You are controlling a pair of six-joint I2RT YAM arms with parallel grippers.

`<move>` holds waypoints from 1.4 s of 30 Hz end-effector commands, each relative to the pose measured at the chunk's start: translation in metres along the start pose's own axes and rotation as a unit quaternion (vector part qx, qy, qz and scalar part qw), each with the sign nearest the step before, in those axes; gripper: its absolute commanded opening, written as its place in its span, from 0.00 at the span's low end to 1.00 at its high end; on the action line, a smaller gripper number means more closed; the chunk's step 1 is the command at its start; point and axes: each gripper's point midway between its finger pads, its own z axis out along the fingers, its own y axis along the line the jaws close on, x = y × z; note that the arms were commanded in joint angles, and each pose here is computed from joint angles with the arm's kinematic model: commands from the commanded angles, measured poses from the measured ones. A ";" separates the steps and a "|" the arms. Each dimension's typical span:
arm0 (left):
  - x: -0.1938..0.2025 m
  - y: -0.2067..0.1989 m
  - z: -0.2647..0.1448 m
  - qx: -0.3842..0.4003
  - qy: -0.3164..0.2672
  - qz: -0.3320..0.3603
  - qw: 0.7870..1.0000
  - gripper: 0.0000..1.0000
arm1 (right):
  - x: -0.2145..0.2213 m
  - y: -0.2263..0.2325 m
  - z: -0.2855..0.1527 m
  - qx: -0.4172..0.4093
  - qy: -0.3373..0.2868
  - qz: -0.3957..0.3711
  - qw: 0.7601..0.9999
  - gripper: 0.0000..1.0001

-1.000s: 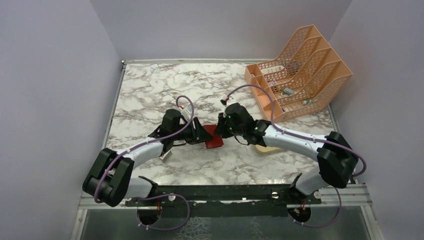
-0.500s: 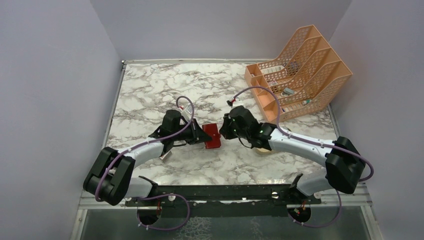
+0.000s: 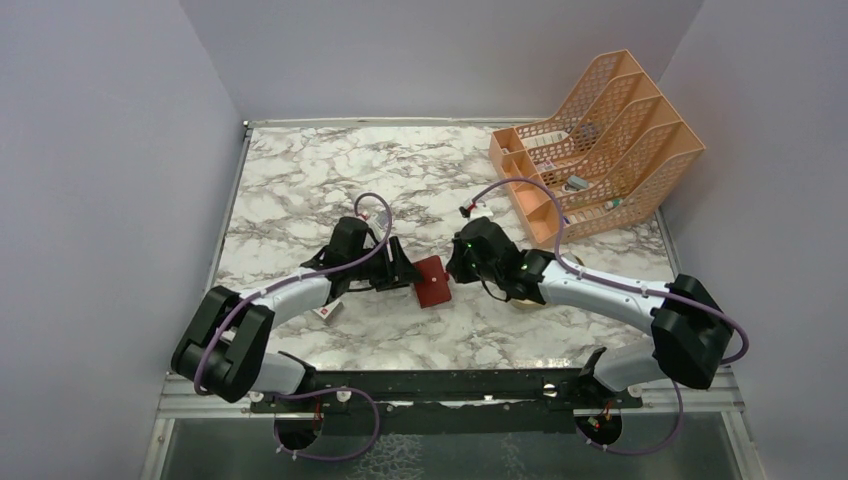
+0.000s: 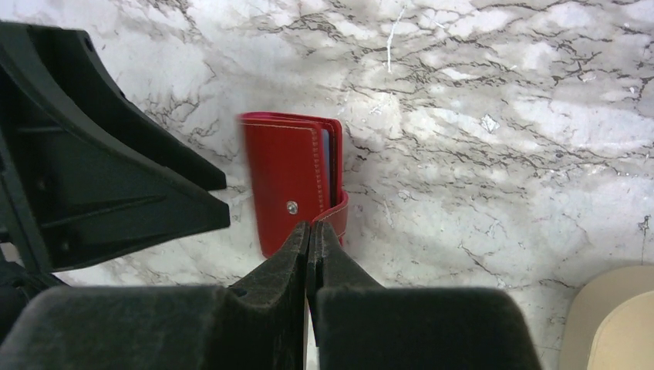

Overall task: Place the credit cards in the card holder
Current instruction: Open the card holder at the center of the board.

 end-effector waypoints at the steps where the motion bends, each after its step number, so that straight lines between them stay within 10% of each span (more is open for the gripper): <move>1: -0.025 0.012 -0.008 -0.080 -0.036 0.031 0.996 0.57 | 0.009 -0.007 0.003 0.014 0.005 0.016 1.000 0.01; 19: -0.036 -0.033 -0.033 -0.036 -0.043 0.063 0.996 0.65 | -0.042 0.055 -0.022 -0.106 -0.035 0.057 0.992 0.01; 42: -0.012 0.013 -0.006 -0.082 0.013 0.019 0.996 0.40 | 0.017 -0.061 -0.013 0.089 0.001 0.049 0.995 0.01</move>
